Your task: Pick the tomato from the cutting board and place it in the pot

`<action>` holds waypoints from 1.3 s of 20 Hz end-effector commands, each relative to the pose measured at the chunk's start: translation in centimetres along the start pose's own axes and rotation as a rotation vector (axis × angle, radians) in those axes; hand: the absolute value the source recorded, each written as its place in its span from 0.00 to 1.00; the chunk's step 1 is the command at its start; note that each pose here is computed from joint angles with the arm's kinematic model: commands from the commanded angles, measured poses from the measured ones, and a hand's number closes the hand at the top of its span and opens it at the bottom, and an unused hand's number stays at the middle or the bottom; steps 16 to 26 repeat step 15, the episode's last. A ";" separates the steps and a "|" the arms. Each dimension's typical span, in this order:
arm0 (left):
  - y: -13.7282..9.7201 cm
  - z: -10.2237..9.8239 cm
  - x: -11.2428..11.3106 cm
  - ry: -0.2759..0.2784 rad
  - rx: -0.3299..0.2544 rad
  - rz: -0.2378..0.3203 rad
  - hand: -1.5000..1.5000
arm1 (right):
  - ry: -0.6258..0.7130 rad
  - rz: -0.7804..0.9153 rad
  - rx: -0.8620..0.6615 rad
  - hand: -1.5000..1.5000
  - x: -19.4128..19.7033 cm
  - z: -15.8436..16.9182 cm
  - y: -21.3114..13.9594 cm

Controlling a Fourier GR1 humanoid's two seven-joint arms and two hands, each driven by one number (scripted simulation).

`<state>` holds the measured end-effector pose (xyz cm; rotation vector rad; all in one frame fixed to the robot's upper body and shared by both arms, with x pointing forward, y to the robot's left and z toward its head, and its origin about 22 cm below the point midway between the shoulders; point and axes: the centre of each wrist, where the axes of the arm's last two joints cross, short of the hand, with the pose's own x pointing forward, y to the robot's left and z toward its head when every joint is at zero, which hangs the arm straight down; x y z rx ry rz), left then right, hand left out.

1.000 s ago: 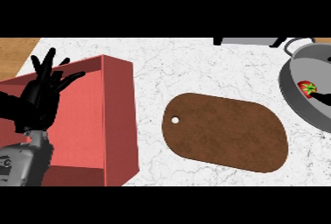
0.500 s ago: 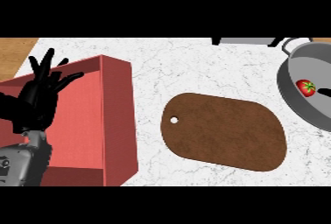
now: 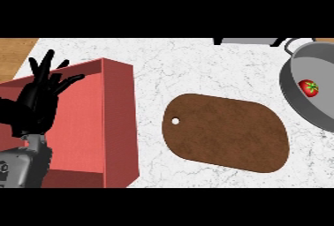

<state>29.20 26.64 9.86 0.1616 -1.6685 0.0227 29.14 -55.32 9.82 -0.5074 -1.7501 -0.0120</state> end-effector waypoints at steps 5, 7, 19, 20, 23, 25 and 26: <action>-0.4 0.1 -1.5 0.033 0.020 0.012 0.50 | -0.009 -0.008 0.034 0.00 1.7 2.4 -5.9; -0.3 0.3 -0.8 0.019 0.002 0.019 0.50 | 0.004 -0.023 0.015 0.00 1.4 2.5 -5.5; -0.5 0.5 -0.2 0.014 -0.002 0.019 0.50 | 0.015 -0.008 0.040 0.00 2.0 4.3 -8.2; -0.5 0.5 -0.2 0.014 -0.002 0.019 0.50 | 0.015 -0.008 0.040 0.00 2.0 4.3 -8.2; -0.5 0.5 -0.2 0.014 -0.002 0.019 0.50 | 0.015 -0.008 0.040 0.00 2.0 4.3 -8.2; -0.5 0.5 -0.2 0.014 -0.002 0.019 0.50 | 0.015 -0.008 0.040 0.00 2.0 4.3 -8.2; -0.5 0.5 -0.2 0.014 -0.002 0.019 0.50 | 0.015 -0.008 0.040 0.00 2.0 4.3 -8.2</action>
